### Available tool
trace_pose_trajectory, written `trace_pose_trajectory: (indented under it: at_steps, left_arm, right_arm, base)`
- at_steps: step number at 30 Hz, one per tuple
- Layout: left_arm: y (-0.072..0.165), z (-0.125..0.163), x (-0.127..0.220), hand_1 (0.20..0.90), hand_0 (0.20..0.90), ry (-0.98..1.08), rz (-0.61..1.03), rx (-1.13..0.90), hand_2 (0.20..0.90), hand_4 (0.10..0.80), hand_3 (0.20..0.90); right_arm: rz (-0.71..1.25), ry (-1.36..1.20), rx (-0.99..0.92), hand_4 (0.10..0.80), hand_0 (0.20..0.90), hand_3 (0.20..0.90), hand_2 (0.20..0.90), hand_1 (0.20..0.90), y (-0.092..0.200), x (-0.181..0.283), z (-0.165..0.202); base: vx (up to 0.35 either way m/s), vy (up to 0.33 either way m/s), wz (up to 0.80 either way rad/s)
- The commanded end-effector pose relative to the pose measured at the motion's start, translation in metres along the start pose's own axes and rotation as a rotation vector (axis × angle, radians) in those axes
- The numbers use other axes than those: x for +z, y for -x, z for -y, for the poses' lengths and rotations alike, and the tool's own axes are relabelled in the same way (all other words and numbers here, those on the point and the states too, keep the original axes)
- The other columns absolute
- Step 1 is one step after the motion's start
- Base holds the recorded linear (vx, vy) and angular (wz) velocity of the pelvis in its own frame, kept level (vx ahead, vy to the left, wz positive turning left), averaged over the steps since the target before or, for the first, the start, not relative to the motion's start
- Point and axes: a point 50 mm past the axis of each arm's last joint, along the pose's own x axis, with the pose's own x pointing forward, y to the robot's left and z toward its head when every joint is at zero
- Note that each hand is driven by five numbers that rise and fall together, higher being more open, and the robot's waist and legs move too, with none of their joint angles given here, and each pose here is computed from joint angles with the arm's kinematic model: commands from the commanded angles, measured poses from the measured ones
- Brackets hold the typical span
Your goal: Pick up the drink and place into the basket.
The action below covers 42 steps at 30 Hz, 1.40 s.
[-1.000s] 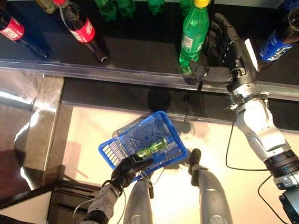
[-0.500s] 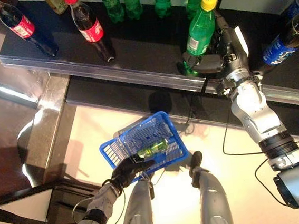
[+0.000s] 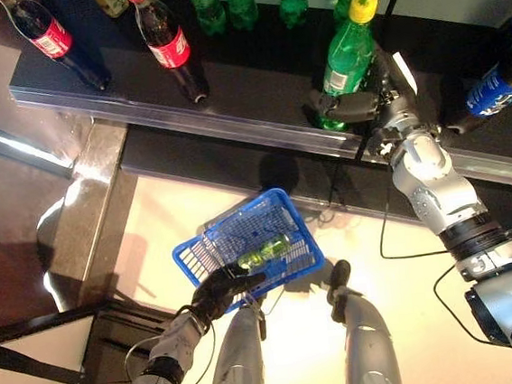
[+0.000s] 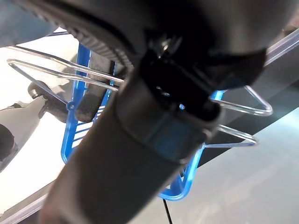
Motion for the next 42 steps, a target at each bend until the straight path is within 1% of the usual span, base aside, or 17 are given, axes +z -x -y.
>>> trace_pose_trajectory:
  at_steps: [1, 13, 21, 30, 35, 42]
  left_arm:
    - [0.027, -0.024, -0.021, 0.3, 0.3, -0.108, -0.112, -0.037, 0.3, 0.1, 0.2]
    - [0.027, -0.022, -0.022, 0.3, 0.3, -0.11, -0.116, -0.047, 0.3, 0.1, 0.2]
    - [0.024, -0.018, -0.021, 0.3, 0.3, -0.11, -0.108, -0.054, 0.3, 0.1, 0.2]
    - [0.027, -0.022, -0.023, 0.3, 0.3, -0.086, -0.098, -0.038, 0.3, 0.1, 0.2]
    - [0.035, -0.03, -0.029, 0.3, 0.3, -0.067, -0.096, -0.008, 0.3, 0.1, 0.2]
    - [0.049, -0.045, -0.04, 0.3, 0.3, -0.047, -0.099, 0.07, 0.3, 0.1, 0.2]
  right_arm:
    - [0.241, -0.091, 0.091, 0.105, 0.305, 0.205, 0.305, 0.305, -0.019, 0.064, -0.017]
    - [0.243, -0.117, 0.079, 0.1, 0.3, 0.2, 0.3, 0.3, -0.02, 0.061, -0.02]
    - [0.298, -0.117, 0.061, 0.1, 0.3, 0.2, 0.3, 0.3, -0.019, 0.07, -0.02]
    - [0.38, -0.089, 0.079, 0.1, 0.3, 0.2, 0.3, 0.3, -0.012, 0.082, -0.026]
    - [0.391, -0.064, 0.106, 0.1, 0.3, 0.2, 0.3, 0.3, -0.003, 0.079, -0.028]
    - [0.361, -0.087, 0.137, 0.1, 0.3, 0.2, 0.3, 0.3, 0.018, 0.057, -0.029]
  base:
    - [0.0, 0.0, 0.0]
    - [0.002, 0.002, 0.01]
    - [0.0, 0.0, 0.0]
    - [0.0, 0.0, 0.0]
    - [0.04, 0.004, 0.01]
    - [0.096, -0.046, 0.03]
